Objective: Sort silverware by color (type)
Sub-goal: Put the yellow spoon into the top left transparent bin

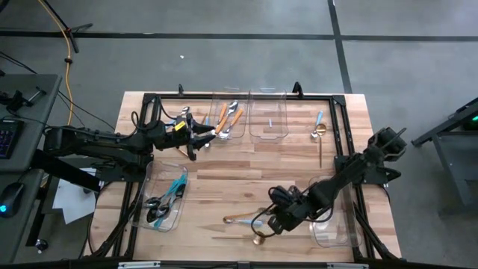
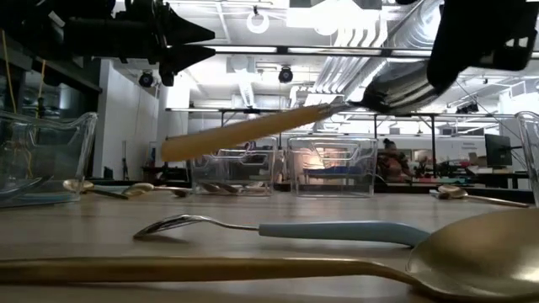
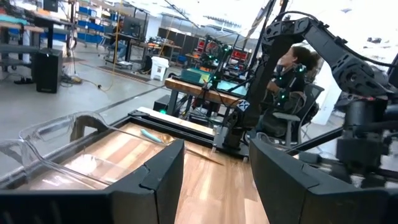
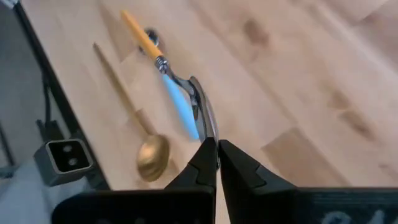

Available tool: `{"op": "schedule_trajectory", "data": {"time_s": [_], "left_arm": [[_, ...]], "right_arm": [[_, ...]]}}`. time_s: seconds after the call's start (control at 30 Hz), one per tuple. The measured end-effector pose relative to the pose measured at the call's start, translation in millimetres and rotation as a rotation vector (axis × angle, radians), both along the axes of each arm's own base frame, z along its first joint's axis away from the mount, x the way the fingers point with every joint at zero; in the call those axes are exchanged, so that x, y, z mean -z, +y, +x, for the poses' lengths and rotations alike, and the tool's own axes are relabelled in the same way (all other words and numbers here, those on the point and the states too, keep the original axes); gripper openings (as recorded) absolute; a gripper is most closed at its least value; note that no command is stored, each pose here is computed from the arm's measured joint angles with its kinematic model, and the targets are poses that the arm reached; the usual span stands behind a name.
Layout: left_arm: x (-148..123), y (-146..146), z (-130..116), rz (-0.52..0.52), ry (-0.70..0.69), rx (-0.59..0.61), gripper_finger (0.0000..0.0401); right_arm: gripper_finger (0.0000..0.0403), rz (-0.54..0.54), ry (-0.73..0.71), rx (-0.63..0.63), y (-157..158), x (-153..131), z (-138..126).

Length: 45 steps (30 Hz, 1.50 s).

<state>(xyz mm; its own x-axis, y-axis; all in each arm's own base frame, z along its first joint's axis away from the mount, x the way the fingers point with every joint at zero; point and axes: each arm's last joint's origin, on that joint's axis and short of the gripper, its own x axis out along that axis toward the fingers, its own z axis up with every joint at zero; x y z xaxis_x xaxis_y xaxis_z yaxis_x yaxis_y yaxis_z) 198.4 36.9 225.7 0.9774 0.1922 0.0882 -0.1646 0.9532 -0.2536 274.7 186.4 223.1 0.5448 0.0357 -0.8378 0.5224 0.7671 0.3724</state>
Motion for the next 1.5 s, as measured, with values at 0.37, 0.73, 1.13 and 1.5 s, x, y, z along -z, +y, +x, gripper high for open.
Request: {"op": "schedule_trajectory", "data": {"time_s": [0.37,0.73,1.13,1.5], "left_arm": [[3.8,0.0,0.2,-0.087,0.022,0.006,0.017],[3.7,0.1,0.2,-0.087,0.021,0.005,0.017],[4.0,0.1,0.2,-0.079,0.025,0.005,0.017],[3.8,-4.2,0.9,-0.065,0.028,0.054,0.017]], "right_arm": [[0.0,-0.135,0.049,0.069,-27.1,7.1,-30.2],[0.0,-0.017,-0.145,0.096,-56.7,27.3,-34.5],[0.0,-0.003,-0.301,0.134,-82.4,50.3,-26.3],[0.0,-0.159,-0.392,0.119,-117.0,39.9,-9.4]]}}
